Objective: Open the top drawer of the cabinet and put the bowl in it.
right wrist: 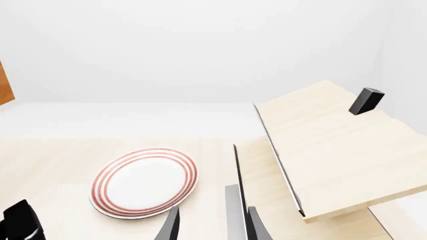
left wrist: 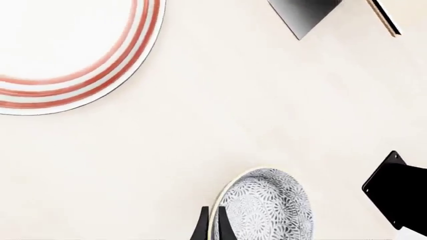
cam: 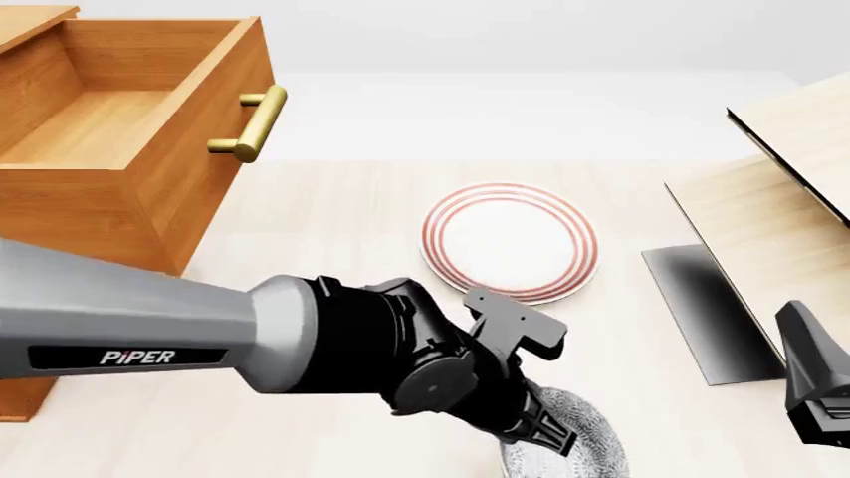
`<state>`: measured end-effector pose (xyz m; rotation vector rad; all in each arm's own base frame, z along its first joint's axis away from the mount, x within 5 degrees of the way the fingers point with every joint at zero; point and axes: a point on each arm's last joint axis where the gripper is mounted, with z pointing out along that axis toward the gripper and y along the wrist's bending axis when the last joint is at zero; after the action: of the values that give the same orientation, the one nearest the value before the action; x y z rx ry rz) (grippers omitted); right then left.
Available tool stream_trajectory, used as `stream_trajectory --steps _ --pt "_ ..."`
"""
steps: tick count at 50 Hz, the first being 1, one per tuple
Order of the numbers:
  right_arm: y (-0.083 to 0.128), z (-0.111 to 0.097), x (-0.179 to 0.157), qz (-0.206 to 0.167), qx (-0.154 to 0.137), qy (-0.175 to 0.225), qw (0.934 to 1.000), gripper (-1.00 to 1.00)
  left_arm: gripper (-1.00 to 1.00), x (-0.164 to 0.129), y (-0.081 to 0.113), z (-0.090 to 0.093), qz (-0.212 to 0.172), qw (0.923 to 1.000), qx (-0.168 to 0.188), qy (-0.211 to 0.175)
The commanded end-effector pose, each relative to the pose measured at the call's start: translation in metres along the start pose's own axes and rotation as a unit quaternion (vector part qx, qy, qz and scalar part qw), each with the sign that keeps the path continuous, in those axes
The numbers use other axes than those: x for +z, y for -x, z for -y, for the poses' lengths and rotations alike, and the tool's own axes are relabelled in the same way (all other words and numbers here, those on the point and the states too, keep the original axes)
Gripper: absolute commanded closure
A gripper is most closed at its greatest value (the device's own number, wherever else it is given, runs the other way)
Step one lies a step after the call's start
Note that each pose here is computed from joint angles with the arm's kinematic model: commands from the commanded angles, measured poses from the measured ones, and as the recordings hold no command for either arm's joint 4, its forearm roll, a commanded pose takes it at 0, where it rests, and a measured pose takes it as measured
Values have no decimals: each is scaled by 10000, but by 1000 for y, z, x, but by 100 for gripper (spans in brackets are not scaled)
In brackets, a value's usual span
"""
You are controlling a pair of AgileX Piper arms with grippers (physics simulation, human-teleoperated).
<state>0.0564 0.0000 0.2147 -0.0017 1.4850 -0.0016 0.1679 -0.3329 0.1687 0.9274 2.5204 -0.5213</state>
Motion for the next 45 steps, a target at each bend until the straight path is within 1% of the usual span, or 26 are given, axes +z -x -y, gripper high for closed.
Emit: stream_trajectory --steps 1,2,3,4,5,6,11,19,27,32,35,38,40,42,45 --pt "0 0 0 1 2 0 10000 -100 100 -15 7 9 241 9996 22 -160" --pt "0 0 0 1 2 0 10000 -100 100 -17 9 3 249 9996 37 -108" --pt "0 0 0 1 2 0 10000 -100 100 -18 9 2 256 9996 37 -105" --pt "0 0 0 1 2 0 10000 -100 100 -18 9 6 254 9996 42 -130" --pt "0 0 0 1 2 0 10000 -100 100 -19 10 2 267 9996 50 -104" --pt "0 0 0 1 2 0 10000 -100 100 -20 11 5 273 9995 56 -130" --pt "0 0 0 1 2 0 10000 -100 100 -23 13 5 321 9994 57 -145" --pt "0 0 0 1 2 0 10000 -100 100 -33 18 0 429 9990 6 -130" --pt "0 0 0 1 2 0 10000 -100 100 -53 25 -16 628 9979 -115 -51" --pt "0 0 0 1 2 0 10000 -100 100 -60 30 -23 661 9977 -178 5" --pt "0 0 0 1 2 0 10000 -100 100 -64 33 -23 690 9975 -169 16" --pt "0 0 0 1 2 0 10000 -100 100 -71 36 -31 731 9971 -195 78" --pt "0 0 0 1 2 0 10000 -100 100 -72 37 -29 739 9970 -208 59" --pt "0 0 0 1 2 0 10000 -100 100 -74 39 -33 736 9969 -253 101" --pt "0 0 0 1 2 0 10000 -100 100 -77 42 -33 766 9967 -247 102"
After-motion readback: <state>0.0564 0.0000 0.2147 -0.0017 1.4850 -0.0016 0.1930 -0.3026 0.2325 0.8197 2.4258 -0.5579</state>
